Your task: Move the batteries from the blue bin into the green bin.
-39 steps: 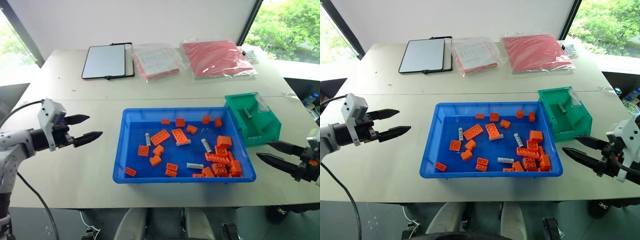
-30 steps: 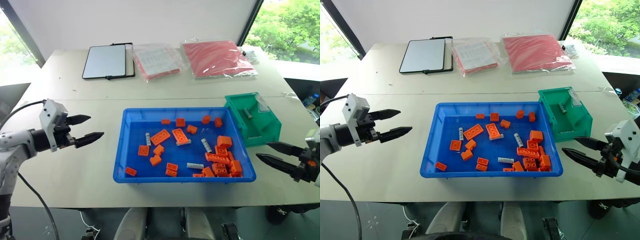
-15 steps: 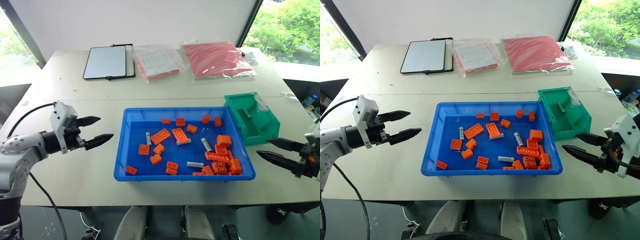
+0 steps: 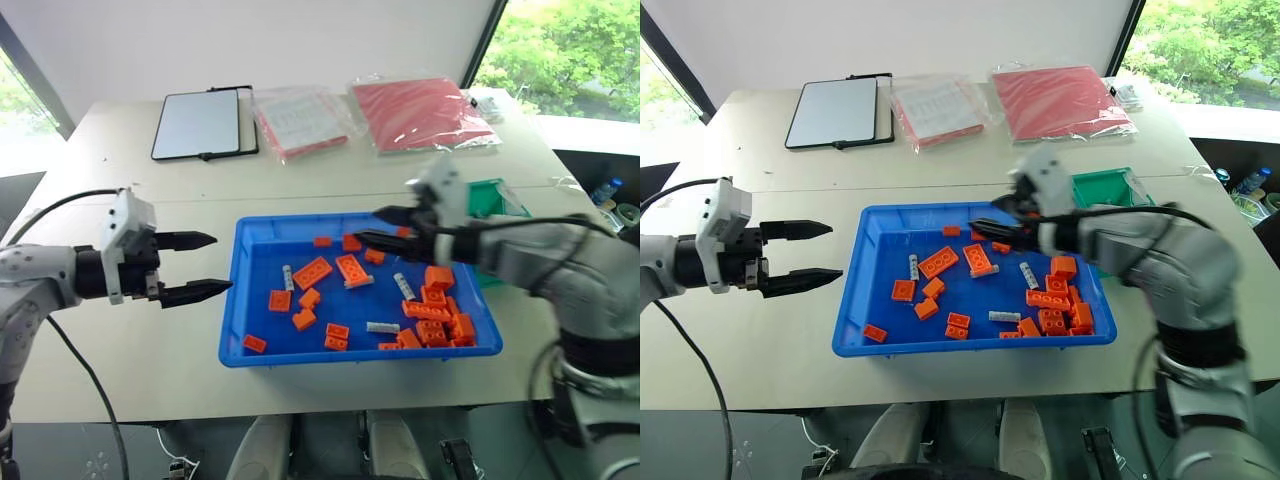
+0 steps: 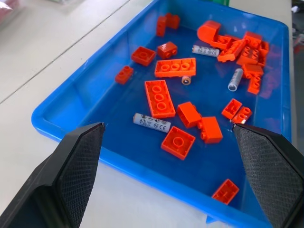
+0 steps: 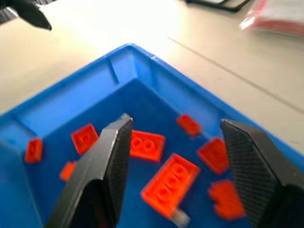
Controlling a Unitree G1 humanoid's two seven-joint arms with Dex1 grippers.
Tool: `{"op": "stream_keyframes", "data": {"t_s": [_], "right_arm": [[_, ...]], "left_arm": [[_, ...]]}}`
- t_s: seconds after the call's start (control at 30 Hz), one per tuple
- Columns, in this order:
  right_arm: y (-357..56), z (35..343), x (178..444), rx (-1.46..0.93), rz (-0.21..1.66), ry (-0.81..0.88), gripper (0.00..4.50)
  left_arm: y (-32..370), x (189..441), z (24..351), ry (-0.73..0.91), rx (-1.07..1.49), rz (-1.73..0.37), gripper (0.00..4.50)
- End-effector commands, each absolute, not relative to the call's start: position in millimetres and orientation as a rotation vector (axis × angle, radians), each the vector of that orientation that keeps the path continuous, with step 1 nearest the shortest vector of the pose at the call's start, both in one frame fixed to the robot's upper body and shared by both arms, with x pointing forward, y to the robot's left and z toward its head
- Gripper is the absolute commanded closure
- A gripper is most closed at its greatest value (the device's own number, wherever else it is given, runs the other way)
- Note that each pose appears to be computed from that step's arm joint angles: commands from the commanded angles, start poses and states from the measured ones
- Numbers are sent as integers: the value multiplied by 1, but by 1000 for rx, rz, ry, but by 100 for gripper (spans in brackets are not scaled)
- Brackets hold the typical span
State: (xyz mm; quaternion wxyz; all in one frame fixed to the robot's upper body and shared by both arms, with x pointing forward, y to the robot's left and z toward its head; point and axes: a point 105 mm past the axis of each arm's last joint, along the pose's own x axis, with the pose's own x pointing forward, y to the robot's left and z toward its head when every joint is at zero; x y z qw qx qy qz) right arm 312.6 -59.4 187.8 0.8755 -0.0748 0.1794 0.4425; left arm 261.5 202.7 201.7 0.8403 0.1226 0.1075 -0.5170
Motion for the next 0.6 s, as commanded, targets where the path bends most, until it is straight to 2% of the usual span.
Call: {"op": "stream_keyframes", "data": {"t_s": [0.03,0.2,0.6], "right_arm": [[-20,166,316,-221,959,466,150],[6,145,324,-235,983,531,150],[33,145,337,-266,1054,524,150]], "left_arm": [[207,263,211,198,297,-1084,0],[206,257,210,198,296,-1086,0],[208,250,212,169,274,-1034,0]]}}
